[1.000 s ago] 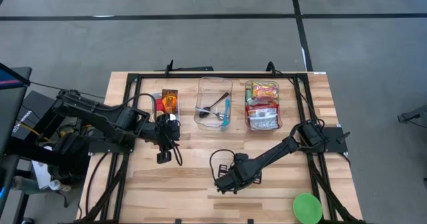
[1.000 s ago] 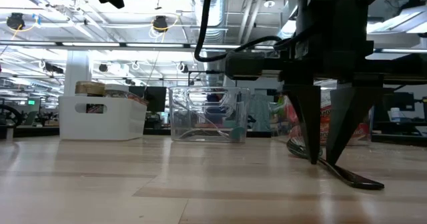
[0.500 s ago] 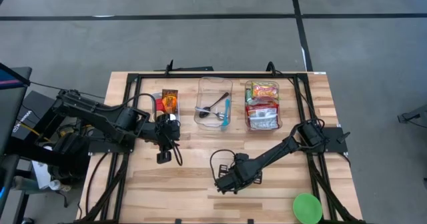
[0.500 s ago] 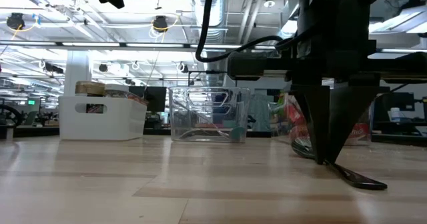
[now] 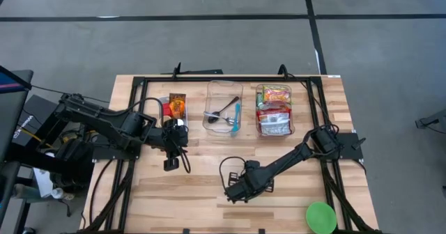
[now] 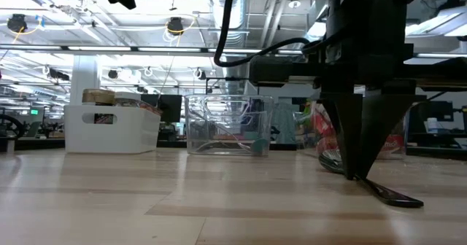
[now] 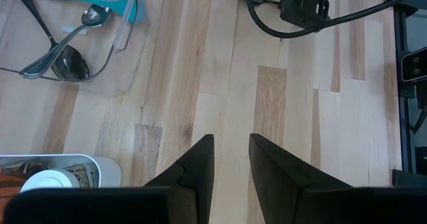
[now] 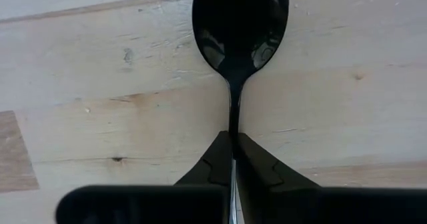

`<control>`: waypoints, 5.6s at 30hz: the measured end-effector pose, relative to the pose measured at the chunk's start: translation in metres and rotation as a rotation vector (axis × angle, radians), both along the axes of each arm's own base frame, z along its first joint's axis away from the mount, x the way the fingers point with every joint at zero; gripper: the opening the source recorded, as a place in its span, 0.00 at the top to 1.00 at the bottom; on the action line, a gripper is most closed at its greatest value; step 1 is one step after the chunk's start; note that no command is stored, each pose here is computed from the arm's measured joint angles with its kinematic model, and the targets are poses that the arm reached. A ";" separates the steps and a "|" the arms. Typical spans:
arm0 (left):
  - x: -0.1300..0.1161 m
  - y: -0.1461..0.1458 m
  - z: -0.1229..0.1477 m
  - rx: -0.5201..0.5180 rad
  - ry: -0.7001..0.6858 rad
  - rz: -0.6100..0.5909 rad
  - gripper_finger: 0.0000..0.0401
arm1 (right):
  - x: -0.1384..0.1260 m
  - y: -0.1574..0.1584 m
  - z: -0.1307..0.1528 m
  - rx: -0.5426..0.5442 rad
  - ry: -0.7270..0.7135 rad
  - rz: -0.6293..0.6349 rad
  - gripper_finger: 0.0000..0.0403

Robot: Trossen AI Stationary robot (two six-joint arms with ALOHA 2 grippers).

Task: Pick & Place Food Item
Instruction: Put the black spoon into the left transparent bin

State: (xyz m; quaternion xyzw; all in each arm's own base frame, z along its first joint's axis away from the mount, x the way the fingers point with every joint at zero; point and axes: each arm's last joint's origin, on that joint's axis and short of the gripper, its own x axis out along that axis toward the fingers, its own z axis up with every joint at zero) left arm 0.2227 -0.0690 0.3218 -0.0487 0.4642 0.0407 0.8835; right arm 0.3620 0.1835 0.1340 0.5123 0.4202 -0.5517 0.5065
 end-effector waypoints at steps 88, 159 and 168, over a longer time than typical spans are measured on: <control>0.082 0.031 -0.100 -0.744 -0.500 0.112 0.78 | 0.012 0.011 0.126 -0.445 0.095 0.984 1.00; 0.087 0.032 -0.119 -0.683 -0.441 0.246 0.95 | 0.024 -0.001 0.126 -0.440 0.105 1.113 1.00; 0.087 0.033 -0.119 -0.676 -0.442 0.251 0.99 | 0.024 -0.001 0.126 -0.403 0.098 1.116 0.91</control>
